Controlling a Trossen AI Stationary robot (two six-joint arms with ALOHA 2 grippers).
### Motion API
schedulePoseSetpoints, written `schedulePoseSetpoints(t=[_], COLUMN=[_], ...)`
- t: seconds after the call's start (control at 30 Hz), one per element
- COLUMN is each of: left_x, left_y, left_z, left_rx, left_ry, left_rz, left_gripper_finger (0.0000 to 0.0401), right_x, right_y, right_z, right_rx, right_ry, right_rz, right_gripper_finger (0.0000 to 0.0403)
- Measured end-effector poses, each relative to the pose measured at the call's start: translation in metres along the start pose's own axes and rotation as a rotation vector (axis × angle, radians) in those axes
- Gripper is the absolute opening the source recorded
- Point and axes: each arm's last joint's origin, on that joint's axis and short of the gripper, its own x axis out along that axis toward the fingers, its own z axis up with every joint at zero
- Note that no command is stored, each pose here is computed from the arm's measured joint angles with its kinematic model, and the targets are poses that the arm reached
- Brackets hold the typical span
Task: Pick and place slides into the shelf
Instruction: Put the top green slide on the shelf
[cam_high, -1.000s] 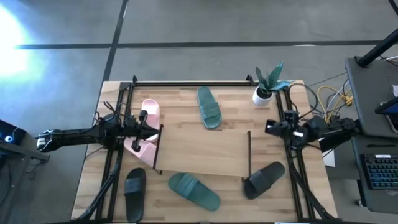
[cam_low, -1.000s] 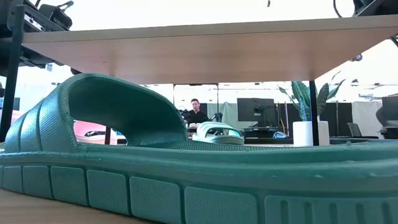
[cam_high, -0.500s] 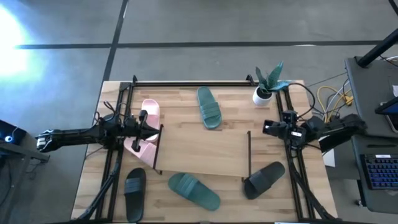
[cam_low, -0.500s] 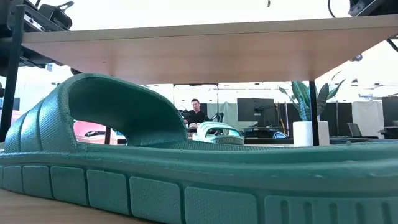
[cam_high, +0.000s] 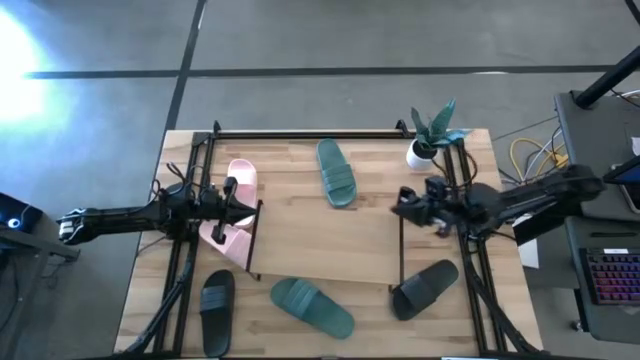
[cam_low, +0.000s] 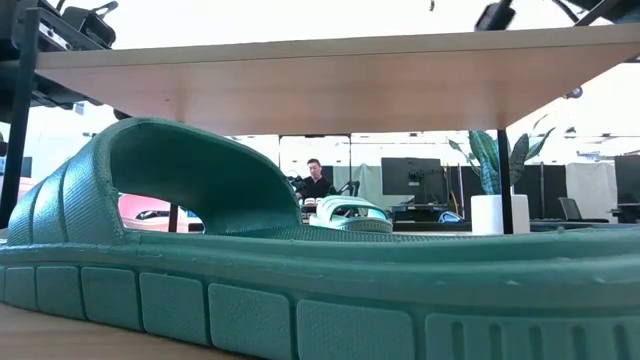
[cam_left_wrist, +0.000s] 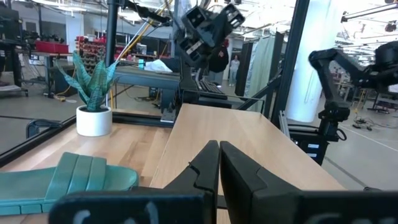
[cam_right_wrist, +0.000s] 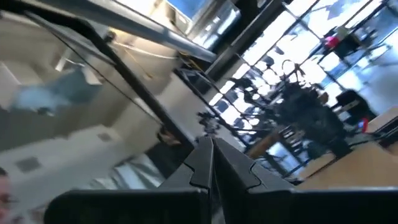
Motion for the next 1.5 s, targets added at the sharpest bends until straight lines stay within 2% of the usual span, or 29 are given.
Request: schedulePoseSetpoints(t=[0.13, 0.27, 0.37, 0.47, 0.63, 0.77, 0.87, 1.03, 1.13, 1.27, 1.5], left_x=[0.000, 0.000, 0.000, 0.000, 0.000, 0.000, 0.000, 0.000, 0.000, 0.000, 0.000], left_y=[0.000, 0.000, 0.000, 0.000, 0.000, 0.000, 0.000, 0.000, 0.000, 0.000, 0.000], left_z=[0.000, 0.000, 0.000, 0.000, 0.000, 0.000, 0.000, 0.000, 0.000, 0.000, 0.000], left_rx=[0.000, 0.000, 0.000, 0.000, 0.000, 0.000, 0.000, 0.000, 0.000, 0.000, 0.000], left_ry=[0.000, 0.000, 0.001, 0.000, 0.001, 0.000, -0.001, 0.001, -0.001, 0.000, 0.000], left_rz=[0.000, 0.000, 0.000, 0.000, 0.000, 0.000, 0.000, 0.000, 0.000, 0.000, 0.000], left_gripper_finger=[0.0000, 0.0000, 0.0000, 0.0000, 0.0000, 0.0000, 0.0000, 0.0000, 0.0000, 0.0000, 0.0000], right_x=[0.032, 0.055, 0.071, 0.087, 0.108, 0.125, 0.137, 0.145, 0.148, 0.152, 0.157], right_y=[-0.013, -0.036, -0.047, -0.052, -0.076, -0.104, -0.128, -0.174, -0.202, -0.235, -0.277], right_z=[0.004, 0.010, 0.016, 0.029, 0.057, 0.075, 0.085, 0.098, 0.106, 0.116, 0.128], right_rx=[-0.007, -0.001, -0.091, -0.221, -0.321, -0.352, -0.371, -0.403, -0.432, -0.450, -0.454], right_ry=[0.097, 0.275, 0.445, 0.616, 0.840, 1.014, 1.131, 1.295, 1.386, 1.452, 1.522], right_rz=[-0.185, -0.495, -0.678, -0.795, -0.965, -0.960, -0.911, -0.925, -0.910, -0.883, -0.842], right_gripper_finger=[0.0009, 0.0009, 0.0009, 0.0009, 0.0010, 0.0035, 0.0073, 0.0146, 0.0176, 0.0188, 0.0179])
